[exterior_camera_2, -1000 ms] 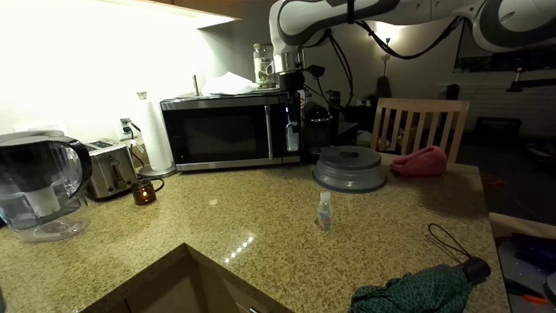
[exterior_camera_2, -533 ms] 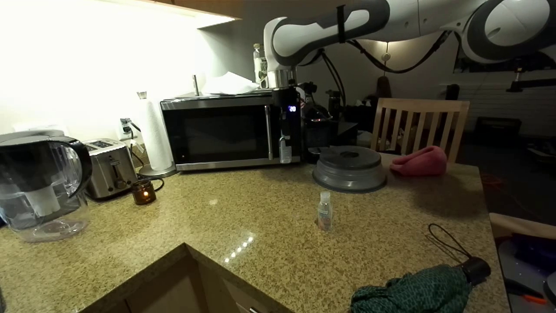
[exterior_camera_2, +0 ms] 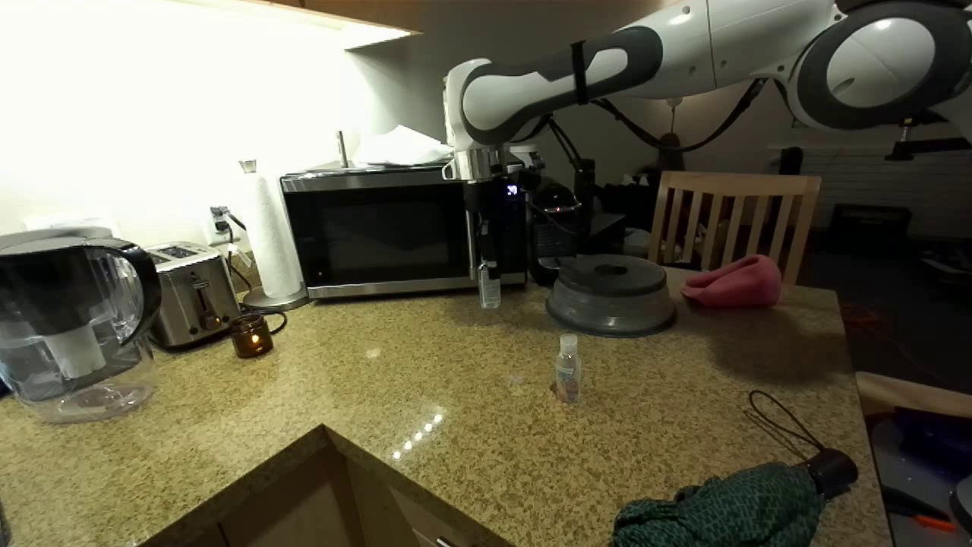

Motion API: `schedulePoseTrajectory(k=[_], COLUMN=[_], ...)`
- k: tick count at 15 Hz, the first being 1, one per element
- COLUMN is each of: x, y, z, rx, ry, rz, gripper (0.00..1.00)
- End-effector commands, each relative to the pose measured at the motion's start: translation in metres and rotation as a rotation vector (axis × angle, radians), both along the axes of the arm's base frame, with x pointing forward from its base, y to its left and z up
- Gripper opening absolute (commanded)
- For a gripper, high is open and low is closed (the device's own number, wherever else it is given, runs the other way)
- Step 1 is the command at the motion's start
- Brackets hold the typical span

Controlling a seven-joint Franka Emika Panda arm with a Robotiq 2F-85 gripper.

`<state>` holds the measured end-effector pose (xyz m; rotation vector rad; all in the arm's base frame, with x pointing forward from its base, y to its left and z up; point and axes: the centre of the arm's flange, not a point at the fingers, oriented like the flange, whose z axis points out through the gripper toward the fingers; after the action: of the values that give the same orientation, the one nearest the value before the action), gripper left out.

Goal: Take the bottle off of the grey thing

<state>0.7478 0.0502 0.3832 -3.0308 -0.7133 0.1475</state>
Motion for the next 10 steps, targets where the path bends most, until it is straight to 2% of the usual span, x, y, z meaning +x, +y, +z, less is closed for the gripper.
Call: schedulePoseTrajectory(k=[1, 10], x=[0.008, 0.011], y=[-0.004, -0.010], z=[-0.002, -0.029], rx=[-0.002, -0.018], ry=[-0.022, -0.042], rz=[-0.026, -0.033], gripper=[0.11, 0.11])
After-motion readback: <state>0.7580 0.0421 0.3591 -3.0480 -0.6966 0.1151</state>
